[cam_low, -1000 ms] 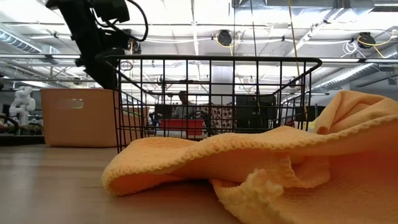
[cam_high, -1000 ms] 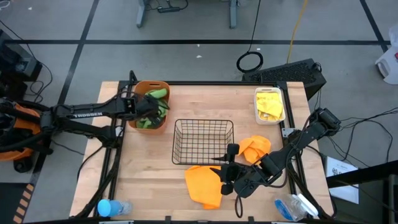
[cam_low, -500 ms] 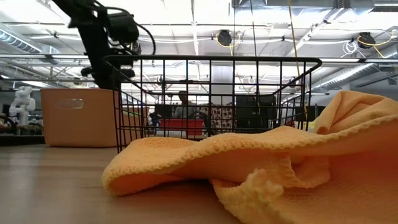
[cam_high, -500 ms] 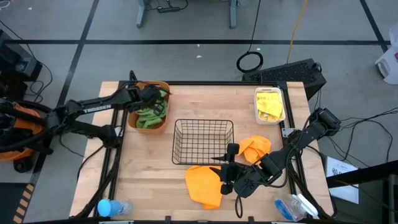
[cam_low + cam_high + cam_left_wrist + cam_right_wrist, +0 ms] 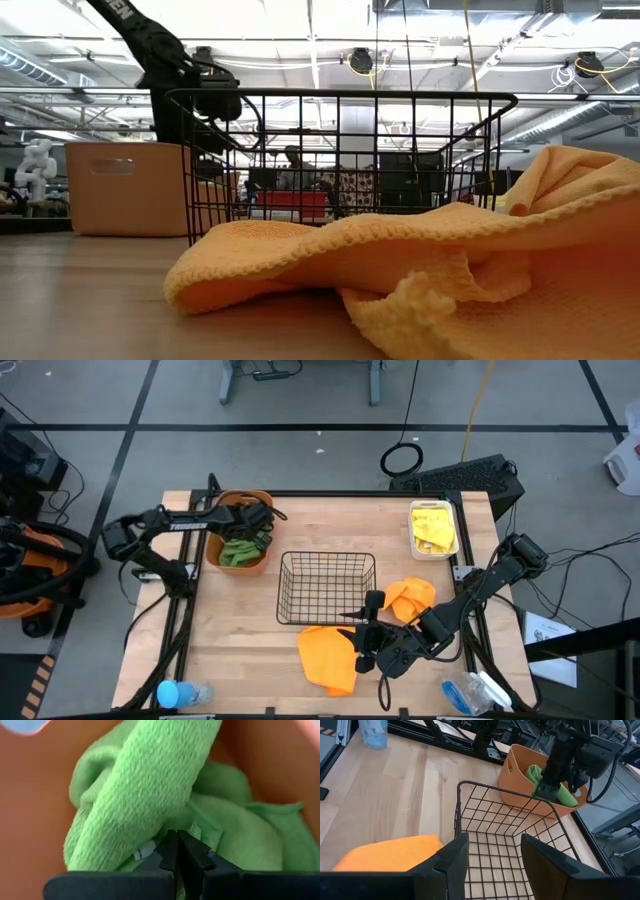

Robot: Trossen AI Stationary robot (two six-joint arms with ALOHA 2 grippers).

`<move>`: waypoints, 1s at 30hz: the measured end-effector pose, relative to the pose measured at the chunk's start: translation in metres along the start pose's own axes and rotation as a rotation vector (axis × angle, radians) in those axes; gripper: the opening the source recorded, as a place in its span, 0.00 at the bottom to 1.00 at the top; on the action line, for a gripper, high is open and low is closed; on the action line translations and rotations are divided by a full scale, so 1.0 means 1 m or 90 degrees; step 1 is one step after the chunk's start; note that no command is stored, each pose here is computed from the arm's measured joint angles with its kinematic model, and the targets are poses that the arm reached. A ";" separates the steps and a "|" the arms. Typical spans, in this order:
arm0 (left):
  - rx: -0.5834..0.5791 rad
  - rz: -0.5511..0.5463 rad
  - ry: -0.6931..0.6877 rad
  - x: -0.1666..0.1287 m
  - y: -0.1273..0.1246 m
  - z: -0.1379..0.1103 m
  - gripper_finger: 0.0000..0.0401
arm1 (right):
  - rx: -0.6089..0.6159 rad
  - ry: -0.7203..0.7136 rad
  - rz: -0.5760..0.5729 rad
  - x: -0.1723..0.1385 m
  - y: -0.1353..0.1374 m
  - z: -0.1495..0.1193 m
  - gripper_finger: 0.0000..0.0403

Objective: Sort microfiber towel by color & place in baskets
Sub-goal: Put the green microfiber towel into the orange bin, then put the top orange microfiber towel into the black wire basket

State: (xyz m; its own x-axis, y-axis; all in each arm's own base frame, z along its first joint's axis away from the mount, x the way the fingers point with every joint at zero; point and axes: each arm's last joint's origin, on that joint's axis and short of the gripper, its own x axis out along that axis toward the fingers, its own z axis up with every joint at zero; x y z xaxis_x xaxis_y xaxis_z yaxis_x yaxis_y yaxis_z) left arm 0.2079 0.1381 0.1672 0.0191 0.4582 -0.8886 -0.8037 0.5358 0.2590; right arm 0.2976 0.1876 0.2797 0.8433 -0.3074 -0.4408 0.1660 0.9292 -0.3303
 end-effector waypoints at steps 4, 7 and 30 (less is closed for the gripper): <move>-0.002 -0.003 -0.008 0.000 -0.001 0.001 0.04 | 0.005 0.002 0.000 0.000 0.000 0.000 0.42; -0.008 -0.008 -0.025 -0.007 0.001 0.002 0.04 | 0.011 0.011 -0.003 0.000 0.000 -0.002 0.42; 0.091 -0.288 -0.367 -0.150 -0.033 -0.046 0.04 | 0.000 0.048 -0.012 0.000 -0.002 -0.010 0.42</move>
State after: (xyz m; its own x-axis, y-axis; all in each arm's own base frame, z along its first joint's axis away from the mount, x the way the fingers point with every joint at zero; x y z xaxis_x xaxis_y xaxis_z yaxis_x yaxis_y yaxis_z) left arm 0.2042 0.0186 0.2740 0.6701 0.4488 -0.5913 -0.5588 0.8293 -0.0039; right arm 0.2918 0.1834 0.2724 0.7989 -0.3399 -0.4962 0.1816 0.9228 -0.3398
